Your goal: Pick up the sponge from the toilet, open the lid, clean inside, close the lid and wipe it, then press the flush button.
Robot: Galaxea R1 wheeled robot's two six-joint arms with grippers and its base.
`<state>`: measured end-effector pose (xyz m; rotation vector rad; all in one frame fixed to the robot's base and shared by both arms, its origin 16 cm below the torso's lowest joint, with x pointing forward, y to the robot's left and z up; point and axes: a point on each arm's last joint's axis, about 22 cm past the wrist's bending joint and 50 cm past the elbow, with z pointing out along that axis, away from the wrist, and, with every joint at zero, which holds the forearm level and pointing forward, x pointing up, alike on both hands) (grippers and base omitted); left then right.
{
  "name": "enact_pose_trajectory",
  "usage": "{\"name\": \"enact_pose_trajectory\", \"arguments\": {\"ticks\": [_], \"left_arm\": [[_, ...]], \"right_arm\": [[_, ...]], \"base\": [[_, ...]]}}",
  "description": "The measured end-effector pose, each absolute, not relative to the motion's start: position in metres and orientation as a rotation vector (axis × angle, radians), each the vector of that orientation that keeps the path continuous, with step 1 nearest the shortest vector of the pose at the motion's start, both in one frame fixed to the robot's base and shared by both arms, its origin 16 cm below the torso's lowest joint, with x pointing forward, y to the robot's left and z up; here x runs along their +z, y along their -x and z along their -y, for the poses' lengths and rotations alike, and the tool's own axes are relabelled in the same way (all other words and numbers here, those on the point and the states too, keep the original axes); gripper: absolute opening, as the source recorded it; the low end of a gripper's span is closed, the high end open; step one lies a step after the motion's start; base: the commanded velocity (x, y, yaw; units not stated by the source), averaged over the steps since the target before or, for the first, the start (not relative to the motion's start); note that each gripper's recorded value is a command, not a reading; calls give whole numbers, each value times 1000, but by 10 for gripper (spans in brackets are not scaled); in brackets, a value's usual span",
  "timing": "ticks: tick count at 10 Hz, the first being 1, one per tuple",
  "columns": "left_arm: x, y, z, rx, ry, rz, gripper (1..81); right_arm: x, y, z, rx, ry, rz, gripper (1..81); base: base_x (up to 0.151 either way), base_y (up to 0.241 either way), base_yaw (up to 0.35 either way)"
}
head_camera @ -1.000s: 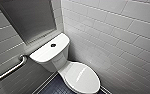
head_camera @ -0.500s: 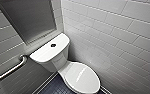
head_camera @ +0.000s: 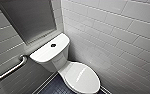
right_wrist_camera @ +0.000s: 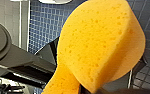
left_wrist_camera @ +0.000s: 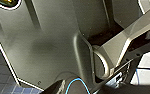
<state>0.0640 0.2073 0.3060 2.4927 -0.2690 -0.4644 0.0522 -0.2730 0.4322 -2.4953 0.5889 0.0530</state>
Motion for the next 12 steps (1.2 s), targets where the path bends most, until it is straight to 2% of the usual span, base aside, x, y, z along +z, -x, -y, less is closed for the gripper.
{"name": "enact_pose_trajectory", "arguments": {"ticks": [2, 6, 9, 12], "left_arm": [[314, -42, -181, -473, -2457, 209, 811], [301, -25, -202, -501, -2513, 216, 811], [311, -4, -165, -522, -2457, 206, 811], [323, 33, -164, -541, -2447, 205, 811]], "right_arm": [[448, -111, 277, -43, 2455, -566, 10], [462, -213, 291, -227, 2421, -491, 10], [468, -303, 298, -360, 2395, -426, 10], [480, -387, 290, -437, 2358, -354, 10]], "base": [[0, 0, 0], [0, 0, 0], [0, 0, 0], [0, 0, 0]]}}
